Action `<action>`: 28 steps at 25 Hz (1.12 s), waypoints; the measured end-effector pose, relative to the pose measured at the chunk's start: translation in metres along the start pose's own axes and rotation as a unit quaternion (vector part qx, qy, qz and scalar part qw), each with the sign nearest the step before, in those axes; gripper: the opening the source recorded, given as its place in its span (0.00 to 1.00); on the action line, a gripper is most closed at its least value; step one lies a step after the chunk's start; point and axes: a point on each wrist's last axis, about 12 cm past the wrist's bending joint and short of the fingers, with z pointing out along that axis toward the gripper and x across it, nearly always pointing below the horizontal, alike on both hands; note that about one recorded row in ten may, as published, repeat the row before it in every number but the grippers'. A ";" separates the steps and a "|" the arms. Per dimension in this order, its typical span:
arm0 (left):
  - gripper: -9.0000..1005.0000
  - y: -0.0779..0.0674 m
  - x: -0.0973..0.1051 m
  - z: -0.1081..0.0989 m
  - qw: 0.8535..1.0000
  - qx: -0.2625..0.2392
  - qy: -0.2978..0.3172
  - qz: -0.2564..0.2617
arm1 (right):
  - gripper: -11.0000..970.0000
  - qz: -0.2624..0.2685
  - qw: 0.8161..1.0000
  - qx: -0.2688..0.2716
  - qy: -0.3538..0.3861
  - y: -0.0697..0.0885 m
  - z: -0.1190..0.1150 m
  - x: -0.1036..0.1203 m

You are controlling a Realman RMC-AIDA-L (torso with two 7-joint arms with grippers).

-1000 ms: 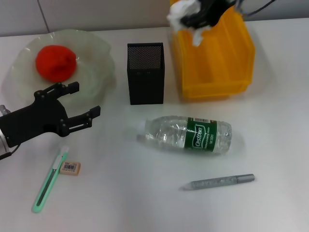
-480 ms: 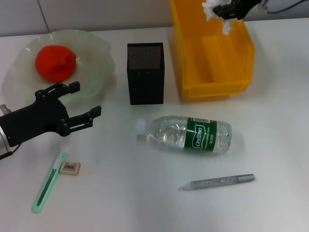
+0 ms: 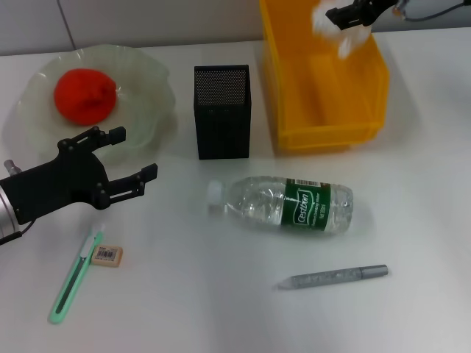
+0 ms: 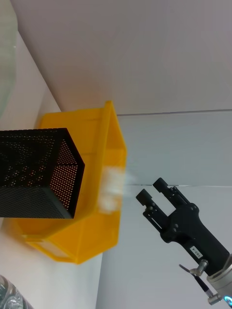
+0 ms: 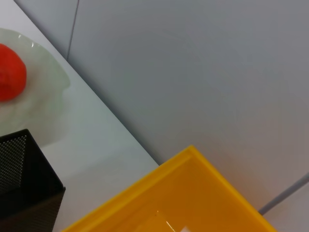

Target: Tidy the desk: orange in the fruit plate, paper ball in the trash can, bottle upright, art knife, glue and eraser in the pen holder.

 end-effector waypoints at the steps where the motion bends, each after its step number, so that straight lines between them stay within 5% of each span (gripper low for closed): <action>1: 0.85 0.000 0.000 0.000 1.000 0.000 0.000 0.000 | 0.54 0.000 1.000 0.000 0.000 0.000 0.000 0.000; 7: 0.85 0.000 0.000 0.000 1.000 0.001 0.000 0.000 | 0.72 0.005 1.000 -0.004 -0.004 0.001 0.000 0.000; 15: 0.85 0.000 -0.001 0.000 1.000 0.004 0.000 0.001 | 0.72 0.058 0.990 -0.092 -0.094 0.007 -0.042 -0.014; 28: 0.85 -0.001 0.003 -0.007 1.000 -0.001 0.003 -0.012 | 0.87 0.075 0.981 -0.169 -0.057 0.025 -0.083 0.008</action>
